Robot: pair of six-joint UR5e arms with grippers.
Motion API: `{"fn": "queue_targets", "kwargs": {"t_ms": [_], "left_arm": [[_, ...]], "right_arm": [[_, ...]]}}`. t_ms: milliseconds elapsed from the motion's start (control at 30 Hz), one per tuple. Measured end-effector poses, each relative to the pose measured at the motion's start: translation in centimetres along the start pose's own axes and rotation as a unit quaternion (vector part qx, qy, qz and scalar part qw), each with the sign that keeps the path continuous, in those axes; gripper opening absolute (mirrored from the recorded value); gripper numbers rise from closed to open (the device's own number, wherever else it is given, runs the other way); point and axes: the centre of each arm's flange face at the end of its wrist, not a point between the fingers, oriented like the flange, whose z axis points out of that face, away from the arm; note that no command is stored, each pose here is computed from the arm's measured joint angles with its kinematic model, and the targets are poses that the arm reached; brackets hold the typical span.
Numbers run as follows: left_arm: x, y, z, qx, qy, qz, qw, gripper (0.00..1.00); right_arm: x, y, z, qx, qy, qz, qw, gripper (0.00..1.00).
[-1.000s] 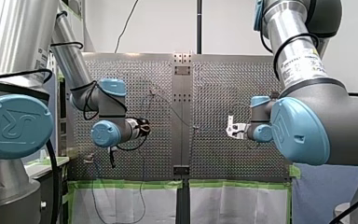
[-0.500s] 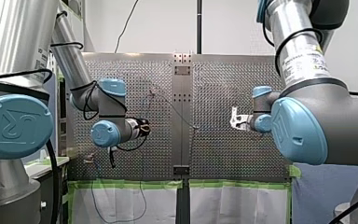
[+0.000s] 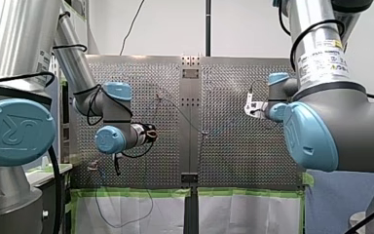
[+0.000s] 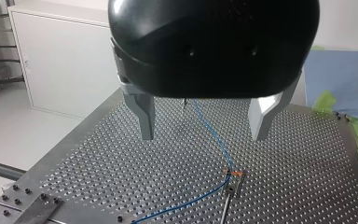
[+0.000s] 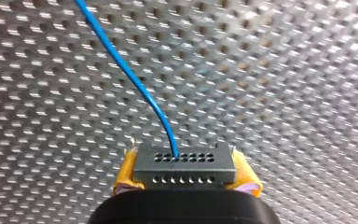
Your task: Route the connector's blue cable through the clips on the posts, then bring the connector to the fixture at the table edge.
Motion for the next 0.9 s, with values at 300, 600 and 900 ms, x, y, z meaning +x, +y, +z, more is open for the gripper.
{"fn": "queue_targets", "kwargs": {"t_ms": [300, 600, 900], "left_arm": [[0.0, 0.0, 0.0, 0.000, 0.000, 0.000, 1.0000, 1.00], [0.0, 0.0, 0.0, 0.000, 0.002, 0.000, 1.0000, 1.00], [0.1, 0.0, -0.1, 0.004, 0.006, -0.007, 1.0000, 1.00]], "right_arm": [[6.0, 2.0, 0.8, -0.035, 0.032, -0.0142, 0.9988, 0.07], [7.5, 5.4, 0.7, -0.079, 0.031, -0.0229, 0.9961, 0.07], [7.0, 9.7, 0.1, -0.116, -0.005, -0.0395, 0.9925, 0.07]]}}
